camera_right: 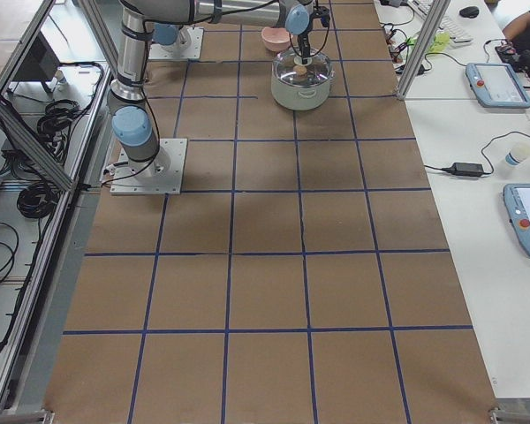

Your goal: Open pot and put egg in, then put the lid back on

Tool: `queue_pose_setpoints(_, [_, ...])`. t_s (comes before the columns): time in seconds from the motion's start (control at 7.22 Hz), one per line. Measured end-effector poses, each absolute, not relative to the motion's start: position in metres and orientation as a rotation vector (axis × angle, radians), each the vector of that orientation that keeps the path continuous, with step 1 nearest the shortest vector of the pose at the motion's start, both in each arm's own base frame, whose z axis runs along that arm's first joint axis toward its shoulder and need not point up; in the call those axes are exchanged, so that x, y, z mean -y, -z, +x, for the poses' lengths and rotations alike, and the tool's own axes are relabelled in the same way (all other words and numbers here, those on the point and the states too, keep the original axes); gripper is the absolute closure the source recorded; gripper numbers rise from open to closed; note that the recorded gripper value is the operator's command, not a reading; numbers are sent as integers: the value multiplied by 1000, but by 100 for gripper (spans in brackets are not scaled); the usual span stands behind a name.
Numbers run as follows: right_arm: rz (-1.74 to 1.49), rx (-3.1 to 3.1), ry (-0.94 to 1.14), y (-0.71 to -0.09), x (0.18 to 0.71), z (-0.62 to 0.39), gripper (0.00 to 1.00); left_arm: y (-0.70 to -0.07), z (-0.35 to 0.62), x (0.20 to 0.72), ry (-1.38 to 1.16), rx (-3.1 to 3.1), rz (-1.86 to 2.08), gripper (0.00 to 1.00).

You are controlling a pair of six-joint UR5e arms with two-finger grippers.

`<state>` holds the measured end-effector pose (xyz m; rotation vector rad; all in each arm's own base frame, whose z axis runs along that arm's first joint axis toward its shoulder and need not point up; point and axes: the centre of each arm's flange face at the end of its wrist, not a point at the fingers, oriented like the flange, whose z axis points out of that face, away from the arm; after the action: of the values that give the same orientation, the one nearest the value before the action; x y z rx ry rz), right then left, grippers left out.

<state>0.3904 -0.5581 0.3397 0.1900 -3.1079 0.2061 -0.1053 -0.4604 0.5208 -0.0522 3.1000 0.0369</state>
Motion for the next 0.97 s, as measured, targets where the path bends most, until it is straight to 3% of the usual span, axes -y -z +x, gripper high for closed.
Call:
queue_pose_setpoints(0.42, [147, 3121, -228, -364, 559, 377, 0, -521, -105, 460, -35, -3100, -52, 0])
queue_pose_setpoints(0.97, [-52, 3117, -55, -454, 545, 243, 0, -521, -105, 461, -35, -3101, -54, 0])
